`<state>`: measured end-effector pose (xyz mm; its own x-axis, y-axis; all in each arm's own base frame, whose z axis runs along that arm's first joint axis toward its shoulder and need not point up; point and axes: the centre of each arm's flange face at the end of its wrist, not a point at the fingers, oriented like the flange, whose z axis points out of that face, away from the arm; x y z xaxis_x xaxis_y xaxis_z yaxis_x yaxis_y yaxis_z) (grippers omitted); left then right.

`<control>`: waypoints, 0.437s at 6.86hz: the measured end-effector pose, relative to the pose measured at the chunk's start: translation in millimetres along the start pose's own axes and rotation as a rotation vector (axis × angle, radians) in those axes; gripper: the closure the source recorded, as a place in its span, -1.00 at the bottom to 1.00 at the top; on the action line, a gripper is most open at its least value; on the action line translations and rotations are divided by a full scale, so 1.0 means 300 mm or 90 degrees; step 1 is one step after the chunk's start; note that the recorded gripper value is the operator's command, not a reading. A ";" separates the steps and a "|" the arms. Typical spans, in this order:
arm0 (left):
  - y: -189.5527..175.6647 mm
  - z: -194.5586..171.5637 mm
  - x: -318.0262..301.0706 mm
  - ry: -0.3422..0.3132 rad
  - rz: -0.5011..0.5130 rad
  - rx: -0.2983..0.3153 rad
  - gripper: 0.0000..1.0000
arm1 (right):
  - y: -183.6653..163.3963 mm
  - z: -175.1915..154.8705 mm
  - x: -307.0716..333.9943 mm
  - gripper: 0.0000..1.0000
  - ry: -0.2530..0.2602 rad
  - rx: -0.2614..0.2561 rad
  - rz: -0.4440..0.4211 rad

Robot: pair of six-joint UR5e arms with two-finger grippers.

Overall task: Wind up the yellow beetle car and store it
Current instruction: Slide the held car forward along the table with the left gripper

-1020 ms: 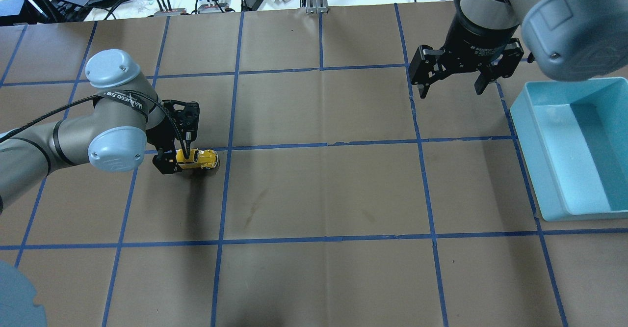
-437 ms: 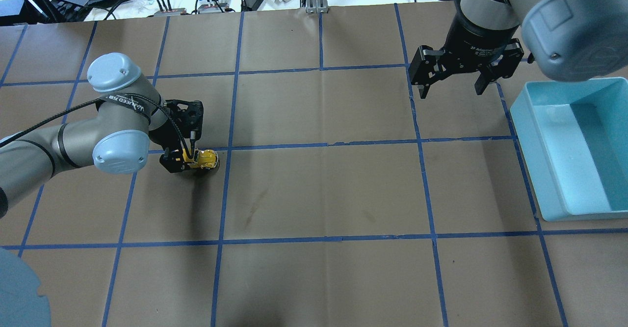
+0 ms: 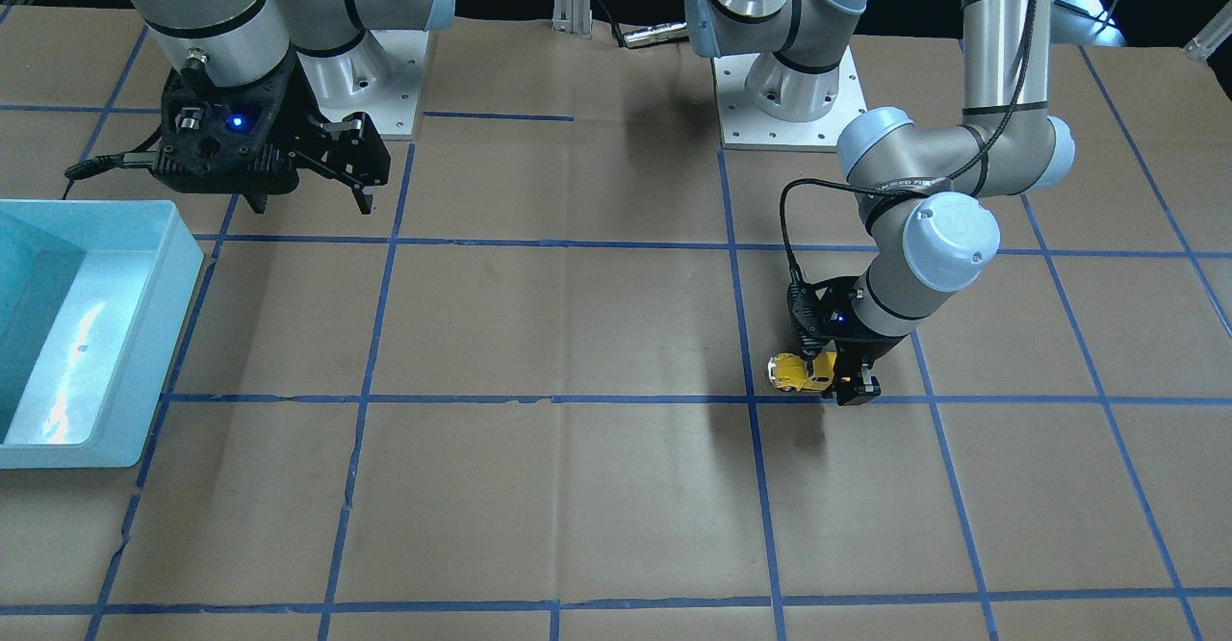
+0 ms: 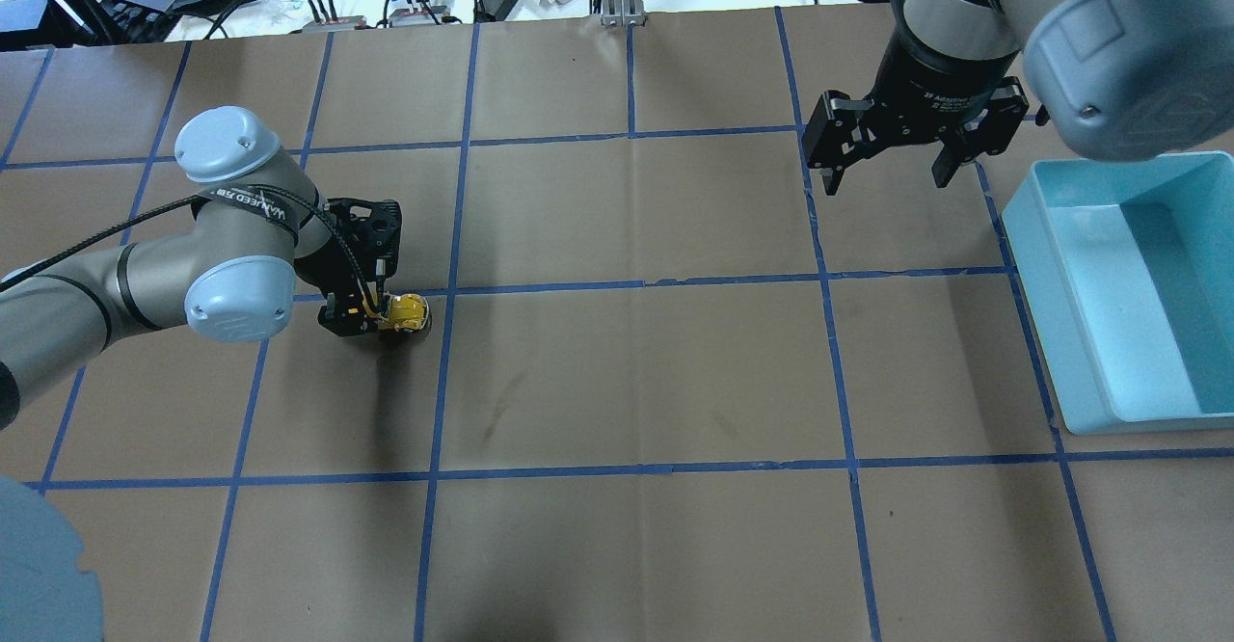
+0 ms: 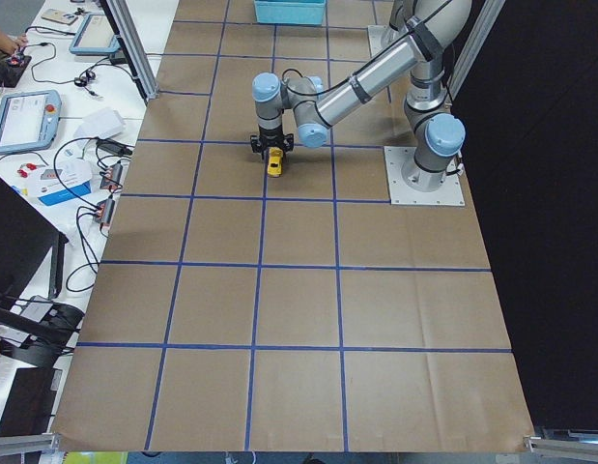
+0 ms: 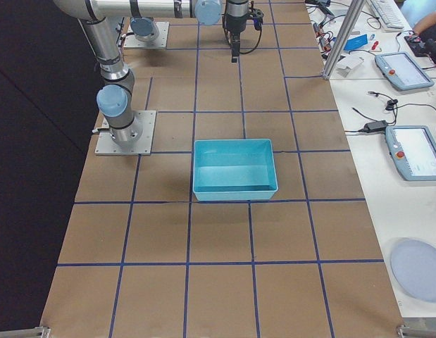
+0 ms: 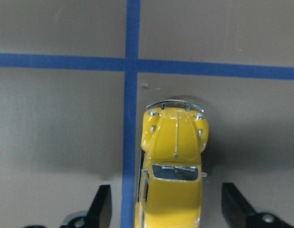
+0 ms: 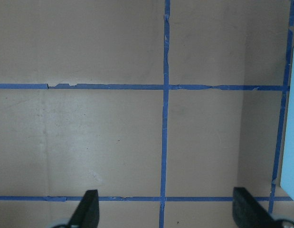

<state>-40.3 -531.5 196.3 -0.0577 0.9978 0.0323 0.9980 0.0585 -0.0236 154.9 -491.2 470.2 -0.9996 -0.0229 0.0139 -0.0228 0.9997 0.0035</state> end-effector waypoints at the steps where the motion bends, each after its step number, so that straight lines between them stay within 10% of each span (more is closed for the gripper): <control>1: 0.000 -0.007 -0.003 -0.003 0.000 -0.001 0.57 | 0.000 0.000 0.001 -1.00 0.000 0.000 0.000; 3: -0.010 -0.022 -0.006 -0.010 -0.010 0.001 0.57 | -0.001 -0.001 0.003 -1.00 0.001 0.001 0.001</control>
<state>-43.0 -533.7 203.0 -0.0734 0.9972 0.0162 0.9970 0.0738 -0.0247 154.0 -491.6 470.5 -0.9996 -0.0218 0.0152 -0.0217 0.9998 0.0023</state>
